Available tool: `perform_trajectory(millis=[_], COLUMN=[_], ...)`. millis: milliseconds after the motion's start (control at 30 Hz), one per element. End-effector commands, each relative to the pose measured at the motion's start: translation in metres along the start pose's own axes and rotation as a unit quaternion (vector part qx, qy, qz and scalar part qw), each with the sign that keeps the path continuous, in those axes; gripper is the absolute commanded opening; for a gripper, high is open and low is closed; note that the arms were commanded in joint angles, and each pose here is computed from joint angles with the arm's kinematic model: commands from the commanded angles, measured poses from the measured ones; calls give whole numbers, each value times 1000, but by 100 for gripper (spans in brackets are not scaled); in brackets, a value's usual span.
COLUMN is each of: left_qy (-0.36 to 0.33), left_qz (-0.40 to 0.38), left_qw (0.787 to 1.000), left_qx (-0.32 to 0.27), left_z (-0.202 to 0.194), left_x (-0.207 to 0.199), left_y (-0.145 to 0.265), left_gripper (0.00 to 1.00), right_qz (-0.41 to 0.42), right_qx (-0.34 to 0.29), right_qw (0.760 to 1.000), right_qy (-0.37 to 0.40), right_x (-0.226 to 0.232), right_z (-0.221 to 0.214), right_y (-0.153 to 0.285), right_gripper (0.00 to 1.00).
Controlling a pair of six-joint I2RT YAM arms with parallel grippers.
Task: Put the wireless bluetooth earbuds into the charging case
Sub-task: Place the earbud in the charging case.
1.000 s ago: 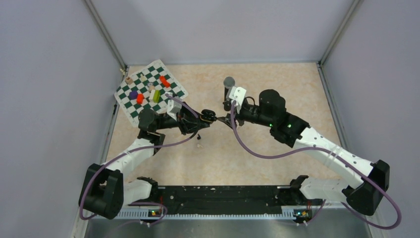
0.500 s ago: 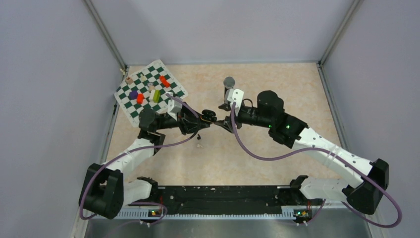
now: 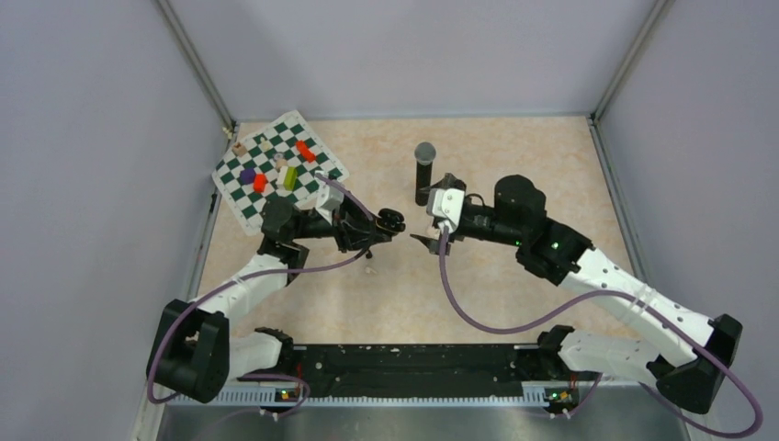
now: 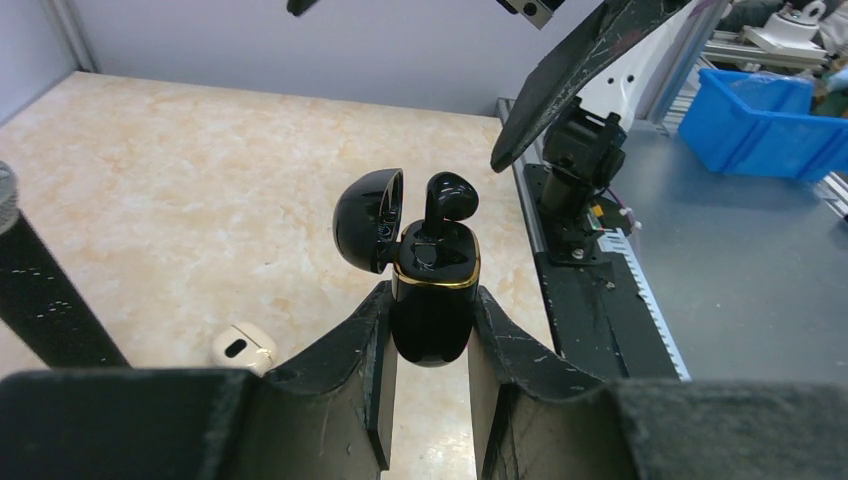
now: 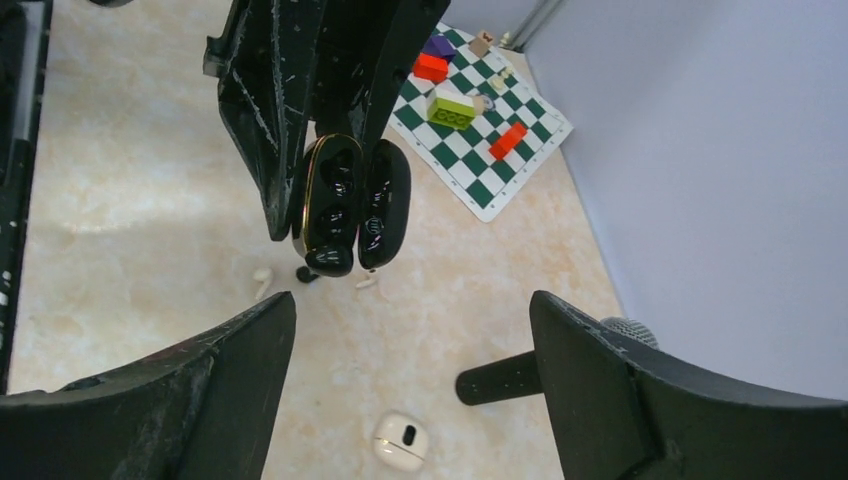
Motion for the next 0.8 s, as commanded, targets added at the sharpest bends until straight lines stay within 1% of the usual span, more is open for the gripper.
perform_trajectory(millis=[0,67,200,267,467,600,767], left_qy=[-11,-2,10,16,38,48,59], left_qz=[-41,-49,-65,-74,-111,-129,-133], left_qw=[999,999,998,997,992,989,987], left_qx=[8,12,20,25,52,60,64], left_z=[5,2,-2,-6,-22,-30,-35], left_x=[-5,-6,-9,-10,-18,-21,-22], left_y=[-8,-9,-12,-12,-13,-14,-16], left_gripper=[0,0,0,0,0,0,0], right_qz=[7,15,27,25,16,28,52], right_qx=[-20,-19,-13,-12,-30,-38,-44], right_qw=[996,992,982,979,979,980,981], right_qy=[91,125,187,202,201,194,181], right_x=[3,7,14,15,14,18,26], right_z=[1,-8,-26,-31,-19,-17,-16], right_y=[4,1,-1,-2,2,3,1], right_gripper=[89,98,99,99,99,99,99])
Point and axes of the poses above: each gripper's point midway between its finger pads, its own y axis back along the fingers, its own x axis along the line the jaws close on, z = x × y, the point moved 2 cm from there along y, back along the fingers, and after that the axes turned 12 degrees about -y, right-handed, at the moved point
